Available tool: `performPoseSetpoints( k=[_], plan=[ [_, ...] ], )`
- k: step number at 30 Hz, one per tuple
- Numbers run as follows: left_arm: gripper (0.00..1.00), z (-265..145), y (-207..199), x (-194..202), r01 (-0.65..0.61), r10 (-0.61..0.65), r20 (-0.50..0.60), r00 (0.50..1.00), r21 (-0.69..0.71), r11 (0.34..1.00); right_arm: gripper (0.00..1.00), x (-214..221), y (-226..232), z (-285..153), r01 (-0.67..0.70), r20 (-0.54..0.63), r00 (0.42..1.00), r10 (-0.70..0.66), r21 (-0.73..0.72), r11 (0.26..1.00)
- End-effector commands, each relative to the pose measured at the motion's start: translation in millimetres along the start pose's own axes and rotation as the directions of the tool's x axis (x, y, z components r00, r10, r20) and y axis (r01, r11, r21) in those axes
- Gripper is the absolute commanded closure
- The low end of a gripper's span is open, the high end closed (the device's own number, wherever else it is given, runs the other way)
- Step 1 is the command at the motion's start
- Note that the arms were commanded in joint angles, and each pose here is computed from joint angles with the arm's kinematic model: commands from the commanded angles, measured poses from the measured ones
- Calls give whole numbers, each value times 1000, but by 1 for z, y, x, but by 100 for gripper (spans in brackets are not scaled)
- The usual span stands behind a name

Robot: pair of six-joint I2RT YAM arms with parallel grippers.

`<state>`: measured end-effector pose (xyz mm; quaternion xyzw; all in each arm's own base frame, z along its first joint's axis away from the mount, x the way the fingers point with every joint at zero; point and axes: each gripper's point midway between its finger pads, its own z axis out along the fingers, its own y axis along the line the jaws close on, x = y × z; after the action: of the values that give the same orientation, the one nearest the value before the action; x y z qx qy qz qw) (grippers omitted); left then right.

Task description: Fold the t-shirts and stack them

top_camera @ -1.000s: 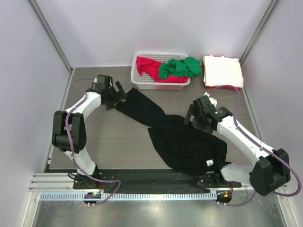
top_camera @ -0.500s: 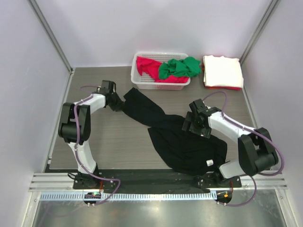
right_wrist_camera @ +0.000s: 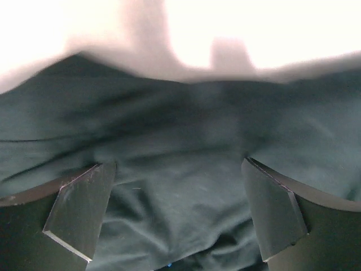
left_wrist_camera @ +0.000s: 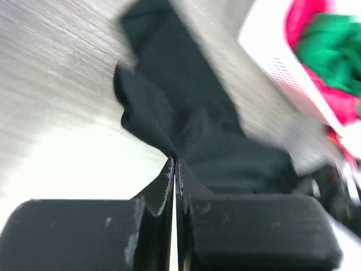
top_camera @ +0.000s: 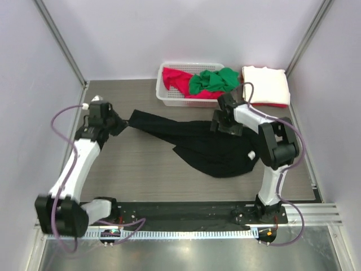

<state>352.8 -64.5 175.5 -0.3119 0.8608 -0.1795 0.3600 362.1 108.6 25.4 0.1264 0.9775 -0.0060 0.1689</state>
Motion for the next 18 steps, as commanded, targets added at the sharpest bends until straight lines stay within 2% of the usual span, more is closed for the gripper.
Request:
performPoseSetpoints(
  k=[1,2,5,8,9,11,12,14,15,18],
  plan=[
    [100,-38,46,16,-6,10,32,999,-125,992,1,-56,-4,-13,66,115,990,-77,93,993],
    [100,-41,54,23,-16,18,18,1000,-138,990,2,-63,-7,-28,71,147,985,-91,137,988],
    [97,-46,63,33,-41,42,5,999,-135,990,2,-74,-6,-83,58,278,956,-98,149,987],
    [98,-41,63,34,-71,68,-27,997,-141,987,2,-45,27,-133,139,355,922,-155,69,988],
    [99,-43,56,26,-81,80,-16,997,-130,988,2,-16,55,-141,212,353,913,-203,12,977],
    [100,-40,47,16,-95,93,-20,995,-125,988,2,17,86,-149,279,353,909,-222,-116,953],
    [100,-45,32,-2,-92,95,19,995,-103,990,3,49,116,-155,335,325,911,-255,-221,916],
    [100,-41,22,-20,-100,105,40,994,-107,989,5,75,143,-148,363,311,911,-269,-300,882],
    [100,-50,4,-46,-89,97,102,990,-79,993,7,90,153,-145,374,289,914,-286,-326,868],
    [100,-44,-12,-87,-48,55,134,989,-53,997,10,103,172,-127,393,252,912,-323,-315,864]
  ],
)
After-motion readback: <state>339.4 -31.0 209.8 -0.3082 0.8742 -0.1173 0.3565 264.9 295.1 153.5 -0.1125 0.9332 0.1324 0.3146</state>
